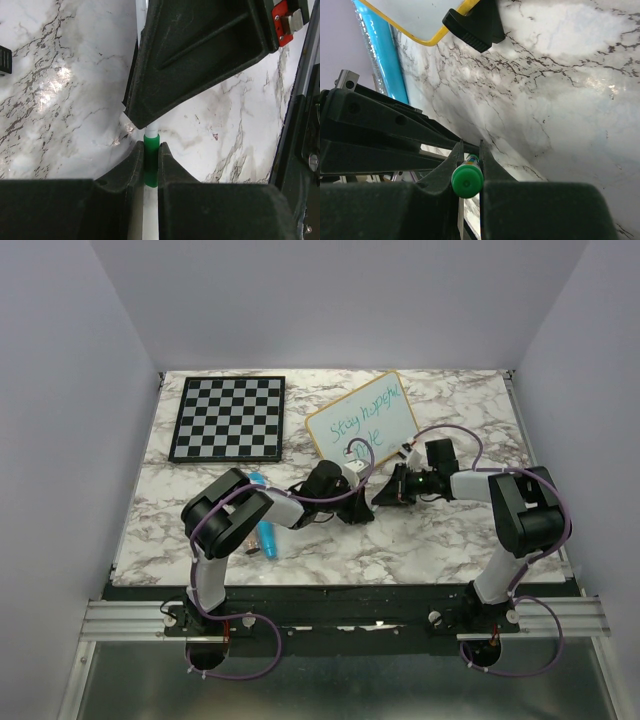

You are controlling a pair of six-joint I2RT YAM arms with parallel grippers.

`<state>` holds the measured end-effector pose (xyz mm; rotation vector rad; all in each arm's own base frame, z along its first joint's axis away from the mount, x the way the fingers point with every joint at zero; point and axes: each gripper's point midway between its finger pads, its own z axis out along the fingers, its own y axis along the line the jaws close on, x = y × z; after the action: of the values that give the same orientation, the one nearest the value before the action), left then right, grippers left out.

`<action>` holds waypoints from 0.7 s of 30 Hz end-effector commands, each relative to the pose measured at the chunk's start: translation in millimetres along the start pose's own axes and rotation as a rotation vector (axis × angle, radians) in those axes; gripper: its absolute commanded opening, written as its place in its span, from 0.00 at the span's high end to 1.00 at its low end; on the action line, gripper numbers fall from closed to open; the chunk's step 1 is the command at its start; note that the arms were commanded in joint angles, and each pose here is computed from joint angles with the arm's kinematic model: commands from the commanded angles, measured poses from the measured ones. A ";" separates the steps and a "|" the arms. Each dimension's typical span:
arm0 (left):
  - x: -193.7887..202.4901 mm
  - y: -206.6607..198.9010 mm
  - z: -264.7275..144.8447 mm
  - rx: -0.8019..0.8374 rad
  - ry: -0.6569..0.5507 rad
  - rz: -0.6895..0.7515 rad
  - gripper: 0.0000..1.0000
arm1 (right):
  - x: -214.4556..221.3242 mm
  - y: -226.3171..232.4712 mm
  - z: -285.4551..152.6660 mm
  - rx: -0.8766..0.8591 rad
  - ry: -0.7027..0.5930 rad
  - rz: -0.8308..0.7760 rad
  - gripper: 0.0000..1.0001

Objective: Write a sentence on the whiteboard
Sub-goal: Insert the whiteboard marker without the cap into the pen cap.

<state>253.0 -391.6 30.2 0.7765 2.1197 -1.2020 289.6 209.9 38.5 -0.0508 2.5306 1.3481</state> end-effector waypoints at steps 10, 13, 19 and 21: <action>-92.0 -21.6 -11.0 -0.060 -0.201 0.129 1.00 | 33.1 8.9 13.1 0.022 0.110 -0.070 0.99; -124.9 -35.8 -22.3 -0.052 -0.304 0.173 1.00 | 39.1 8.8 14.0 0.033 0.120 -0.085 1.00; -191.9 -60.5 -44.8 -0.055 -0.501 0.217 1.00 | 51.4 25.0 18.0 0.015 0.137 -0.133 0.99; -211.0 -71.4 -52.2 -0.035 -0.573 0.223 1.00 | 54.9 25.9 19.5 0.014 0.143 -0.137 0.99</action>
<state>266.9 -379.4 51.5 0.7364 2.1707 -1.0208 289.7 233.1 54.4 -0.2496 2.4501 1.2563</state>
